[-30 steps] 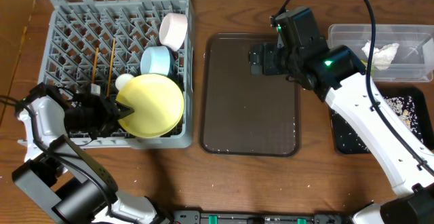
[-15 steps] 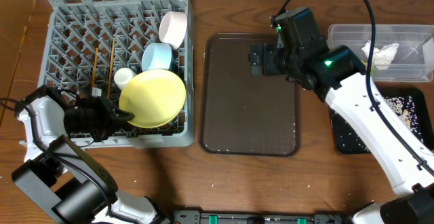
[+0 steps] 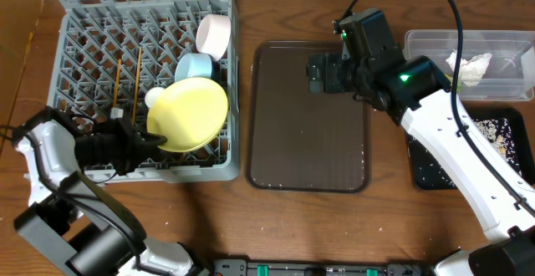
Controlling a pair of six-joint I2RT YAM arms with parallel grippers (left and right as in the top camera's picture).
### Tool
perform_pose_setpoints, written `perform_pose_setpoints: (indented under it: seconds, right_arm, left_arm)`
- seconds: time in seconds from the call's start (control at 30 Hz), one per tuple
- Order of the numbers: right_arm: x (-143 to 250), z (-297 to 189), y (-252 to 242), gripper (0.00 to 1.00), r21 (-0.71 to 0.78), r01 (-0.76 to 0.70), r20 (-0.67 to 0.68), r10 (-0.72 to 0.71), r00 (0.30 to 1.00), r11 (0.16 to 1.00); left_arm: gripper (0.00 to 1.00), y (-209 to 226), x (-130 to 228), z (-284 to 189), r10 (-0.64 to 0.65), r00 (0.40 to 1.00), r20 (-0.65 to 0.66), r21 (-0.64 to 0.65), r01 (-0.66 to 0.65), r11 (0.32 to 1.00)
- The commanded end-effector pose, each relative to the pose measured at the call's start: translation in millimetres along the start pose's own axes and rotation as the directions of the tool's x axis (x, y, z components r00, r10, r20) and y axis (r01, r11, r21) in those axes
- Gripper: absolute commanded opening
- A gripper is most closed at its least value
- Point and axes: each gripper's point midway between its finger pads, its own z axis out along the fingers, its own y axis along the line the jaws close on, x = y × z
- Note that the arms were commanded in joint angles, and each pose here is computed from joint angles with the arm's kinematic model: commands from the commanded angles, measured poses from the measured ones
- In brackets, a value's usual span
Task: Sort waste into correct bins and load items into the dishwasher
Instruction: 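Lift the plate and stand it upright at the rack's left side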
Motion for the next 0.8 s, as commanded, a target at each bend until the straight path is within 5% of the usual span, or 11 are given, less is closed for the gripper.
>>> perform_pose_setpoints:
  seconds: [0.0,0.17,0.43,0.77]
  right_arm:
    - [1.5,0.8,0.2,0.99,0.002,-0.004,0.0,0.004,1.0,1.0]
    - [-2.3,0.7,-3.6,0.99,0.026,0.044,0.018,-0.045,0.999,0.999]
    - [-16.5,-2.7,-29.4,0.99,0.18,0.039,0.089,-0.056,0.994,0.983]
    - [-17.4,-2.8,-29.2,0.99,0.184,0.078,0.086,-0.095,0.992,0.98]
  left_arm:
    - [0.07,-23.2,1.9,-21.3,0.059,0.995,0.086,0.041,-0.062,0.997]
    - [0.07,-38.3,5.3,-41.1,0.146,0.971,0.192,-0.005,-0.148,0.989]
    - [0.07,-33.0,-5.2,-108.8,0.245,0.875,0.417,-0.477,-0.019,0.879]
    - [0.07,-28.5,-31.0,-167.8,0.466,0.702,0.538,-0.809,0.277,0.518]
